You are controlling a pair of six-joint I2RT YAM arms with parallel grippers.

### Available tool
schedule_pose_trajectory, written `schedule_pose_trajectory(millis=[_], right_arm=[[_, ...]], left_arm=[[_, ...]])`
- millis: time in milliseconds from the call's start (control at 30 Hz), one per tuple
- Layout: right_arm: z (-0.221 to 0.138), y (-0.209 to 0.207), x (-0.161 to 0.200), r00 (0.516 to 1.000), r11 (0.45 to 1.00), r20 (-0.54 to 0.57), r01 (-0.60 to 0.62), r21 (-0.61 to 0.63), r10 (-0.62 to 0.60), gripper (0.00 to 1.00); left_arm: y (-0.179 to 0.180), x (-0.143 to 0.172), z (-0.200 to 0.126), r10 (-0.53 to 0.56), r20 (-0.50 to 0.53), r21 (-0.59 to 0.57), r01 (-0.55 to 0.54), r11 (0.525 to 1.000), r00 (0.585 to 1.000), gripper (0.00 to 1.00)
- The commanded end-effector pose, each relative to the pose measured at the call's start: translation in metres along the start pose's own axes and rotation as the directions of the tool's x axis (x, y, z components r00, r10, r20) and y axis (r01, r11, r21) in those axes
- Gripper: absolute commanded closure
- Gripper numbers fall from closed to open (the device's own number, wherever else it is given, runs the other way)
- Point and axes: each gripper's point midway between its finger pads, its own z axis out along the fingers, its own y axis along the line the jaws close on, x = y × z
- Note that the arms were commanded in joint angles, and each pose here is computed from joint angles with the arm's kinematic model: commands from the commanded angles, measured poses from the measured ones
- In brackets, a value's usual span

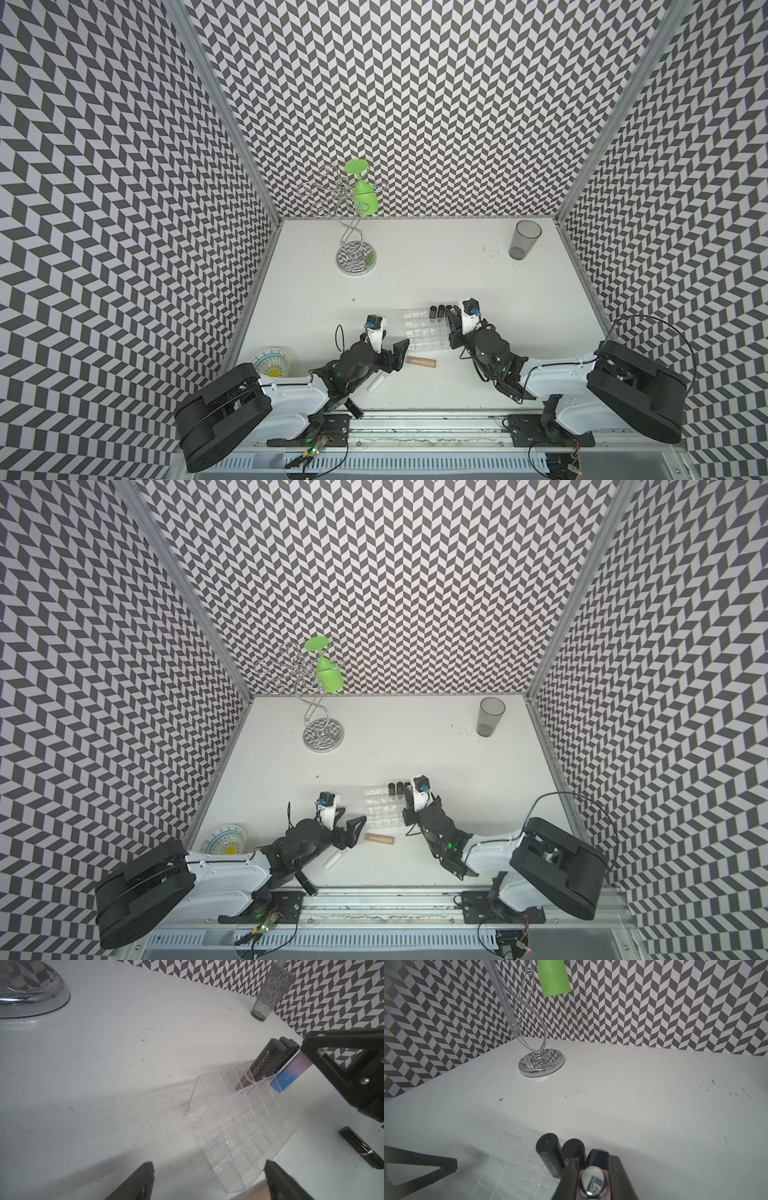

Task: Arrange the lipsticks in the organizer
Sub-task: Adjust the lipstick in the storage box.

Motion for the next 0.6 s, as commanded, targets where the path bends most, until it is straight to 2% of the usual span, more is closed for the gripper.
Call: schedule_pose_trajectory(millis=[0,67,133,167,233,267,433,567], right_arm=[[-0.001,0.002,-0.002,0.999,1.0,0.032,0.0,0.001,-0.001,0.9],[0.0,0.001,0.003,1.0,1.0,0.019,0.011,0.008,-0.011,0.9],[0.0,0.002,0.01,1.0,1.0,-0.001,0.015,0.004,-0.015,0.83],[-0.001,0.003,0.011,1.0,1.0,-0.005,0.016,-0.001,-0.016,0.77],[-0.003,0.005,0.012,1.0,1.0,-0.01,0.016,-0.013,-0.017,0.56],[-0.003,0.006,0.011,1.0,1.0,-0.009,0.016,-0.016,-0.016,0.52],[-0.011,0.012,-0.001,1.0,0.999,0.003,-0.003,-0.049,0.003,0.39],[-0.024,0.018,-0.011,0.999,0.995,-0.01,-0.043,-0.093,0.043,0.37]], left_arm=[[-0.008,-0.014,0.003,-0.005,0.042,0.021,0.004,1.0,0.999,0.13],[-0.008,-0.013,0.003,-0.004,0.04,0.02,0.003,1.0,0.999,0.13],[-0.007,-0.013,0.002,-0.004,0.04,0.016,0.003,1.0,0.999,0.13],[-0.007,-0.013,0.002,-0.005,0.041,0.013,0.004,1.0,0.999,0.12],[-0.007,-0.013,0.002,-0.006,0.039,0.015,0.005,1.0,0.999,0.1],[-0.007,-0.012,0.002,-0.005,0.034,0.018,0.005,1.0,0.999,0.1],[-0.01,-0.009,0.0,-0.002,0.002,0.027,0.002,1.0,1.0,0.11],[-0.016,-0.001,-0.005,-0.015,-0.081,0.01,0.015,1.0,0.997,0.15]])
